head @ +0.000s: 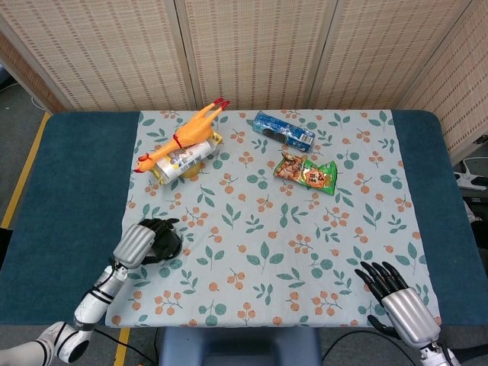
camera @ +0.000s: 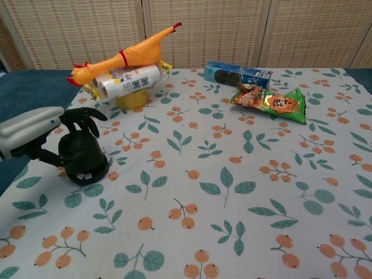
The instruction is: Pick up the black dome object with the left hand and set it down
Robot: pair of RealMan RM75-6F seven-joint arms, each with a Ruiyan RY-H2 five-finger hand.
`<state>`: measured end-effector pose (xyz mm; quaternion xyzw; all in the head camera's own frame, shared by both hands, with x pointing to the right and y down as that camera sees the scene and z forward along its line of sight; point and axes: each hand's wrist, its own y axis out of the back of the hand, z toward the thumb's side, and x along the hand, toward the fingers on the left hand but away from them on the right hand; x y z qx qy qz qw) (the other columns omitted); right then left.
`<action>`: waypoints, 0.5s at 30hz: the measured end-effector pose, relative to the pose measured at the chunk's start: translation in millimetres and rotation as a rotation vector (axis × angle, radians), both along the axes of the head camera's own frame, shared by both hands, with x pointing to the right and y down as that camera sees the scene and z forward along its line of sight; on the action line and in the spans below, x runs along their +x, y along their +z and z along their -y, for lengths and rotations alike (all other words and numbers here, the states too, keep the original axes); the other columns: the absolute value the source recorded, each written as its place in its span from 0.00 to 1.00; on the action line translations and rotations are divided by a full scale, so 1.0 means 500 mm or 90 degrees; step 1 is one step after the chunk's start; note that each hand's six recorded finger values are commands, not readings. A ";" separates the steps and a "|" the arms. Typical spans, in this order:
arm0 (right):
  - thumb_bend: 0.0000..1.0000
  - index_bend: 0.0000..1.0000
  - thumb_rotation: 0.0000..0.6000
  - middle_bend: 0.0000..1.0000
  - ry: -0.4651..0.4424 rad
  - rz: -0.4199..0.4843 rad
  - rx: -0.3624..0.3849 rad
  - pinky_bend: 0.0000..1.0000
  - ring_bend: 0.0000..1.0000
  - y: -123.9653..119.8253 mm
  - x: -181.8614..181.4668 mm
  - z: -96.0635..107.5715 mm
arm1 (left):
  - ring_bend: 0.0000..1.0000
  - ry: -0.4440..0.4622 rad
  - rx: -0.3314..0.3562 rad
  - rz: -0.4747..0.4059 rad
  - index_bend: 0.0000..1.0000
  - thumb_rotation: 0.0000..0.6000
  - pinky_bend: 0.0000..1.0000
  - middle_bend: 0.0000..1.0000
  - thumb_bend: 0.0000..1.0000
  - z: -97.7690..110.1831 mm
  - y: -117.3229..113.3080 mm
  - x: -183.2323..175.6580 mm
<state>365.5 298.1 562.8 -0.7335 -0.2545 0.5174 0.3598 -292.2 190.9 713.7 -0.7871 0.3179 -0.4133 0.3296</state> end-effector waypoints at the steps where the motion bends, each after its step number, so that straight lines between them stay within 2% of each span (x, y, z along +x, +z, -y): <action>1: 0.16 0.00 1.00 0.00 0.000 0.000 0.000 0.00 0.00 0.000 0.000 0.000 | 0.57 -0.001 0.010 0.000 0.26 1.00 0.61 0.38 0.53 0.003 -0.003 -0.001; 9: 0.16 0.00 1.00 0.00 -0.001 0.000 -0.002 0.00 0.00 0.001 0.000 0.000 | 0.58 -0.009 0.074 -0.014 0.29 1.00 0.61 0.41 0.54 0.028 -0.035 -0.003; 15: 0.16 0.00 1.00 0.00 -0.003 0.001 -0.002 0.00 0.00 -0.001 -0.001 -0.002 | 0.56 0.007 0.116 0.058 0.29 1.00 0.59 0.40 0.54 0.045 -0.027 -0.038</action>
